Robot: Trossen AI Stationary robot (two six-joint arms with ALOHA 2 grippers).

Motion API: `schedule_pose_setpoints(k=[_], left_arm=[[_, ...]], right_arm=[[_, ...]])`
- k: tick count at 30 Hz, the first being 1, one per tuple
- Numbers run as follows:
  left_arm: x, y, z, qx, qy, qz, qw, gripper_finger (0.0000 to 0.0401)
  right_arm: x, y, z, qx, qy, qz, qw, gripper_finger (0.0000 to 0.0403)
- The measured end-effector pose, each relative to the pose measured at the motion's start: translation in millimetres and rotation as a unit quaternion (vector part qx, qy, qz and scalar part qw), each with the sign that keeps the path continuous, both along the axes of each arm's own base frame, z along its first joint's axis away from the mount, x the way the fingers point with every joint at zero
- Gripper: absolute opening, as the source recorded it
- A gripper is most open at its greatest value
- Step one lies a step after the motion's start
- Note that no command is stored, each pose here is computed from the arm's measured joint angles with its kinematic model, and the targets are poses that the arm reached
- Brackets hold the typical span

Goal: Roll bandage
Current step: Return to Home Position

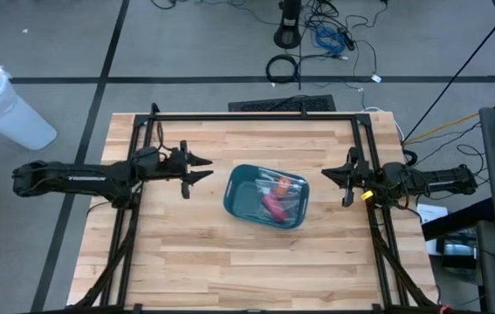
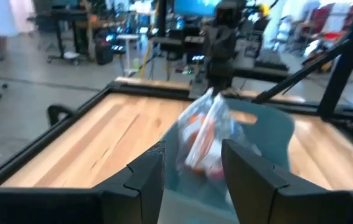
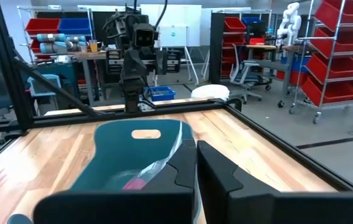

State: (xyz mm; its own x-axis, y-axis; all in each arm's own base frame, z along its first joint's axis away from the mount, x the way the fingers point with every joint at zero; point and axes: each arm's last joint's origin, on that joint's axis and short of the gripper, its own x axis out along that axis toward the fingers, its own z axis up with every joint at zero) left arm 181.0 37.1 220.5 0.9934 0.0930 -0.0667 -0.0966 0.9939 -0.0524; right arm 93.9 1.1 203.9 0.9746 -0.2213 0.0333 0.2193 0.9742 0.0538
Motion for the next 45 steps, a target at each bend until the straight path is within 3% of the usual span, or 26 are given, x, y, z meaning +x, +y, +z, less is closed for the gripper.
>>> schedule_pose_setpoints(k=[7,12,16,37,45], left_arm=[[-25,-5,-18,-0.004,0.006,0.013,1.0,0.016],[-37,-7,-32,-0.022,-0.021,0.015,0.999,0.016],[-43,-9,-37,-0.03,-0.037,0.015,0.999,0.016],[-56,-12,-55,-0.054,0.001,0.018,0.998,0.016],[-58,-13,-54,-0.038,-0.002,0.009,0.999,0.0154]], right_arm=[[0,-1,3,0.015,-0.017,-0.005,1.0,0.0],[-1,0,12,0.02,-0.067,0.038,0.997,0.0],[0,-2,11,0.018,-0.061,0.031,0.997,0.0],[1,-2,3,0.032,-0.022,0.038,0.999,0.0],[1,-3,3,0.012,-0.019,0.025,0.999,0.0]])
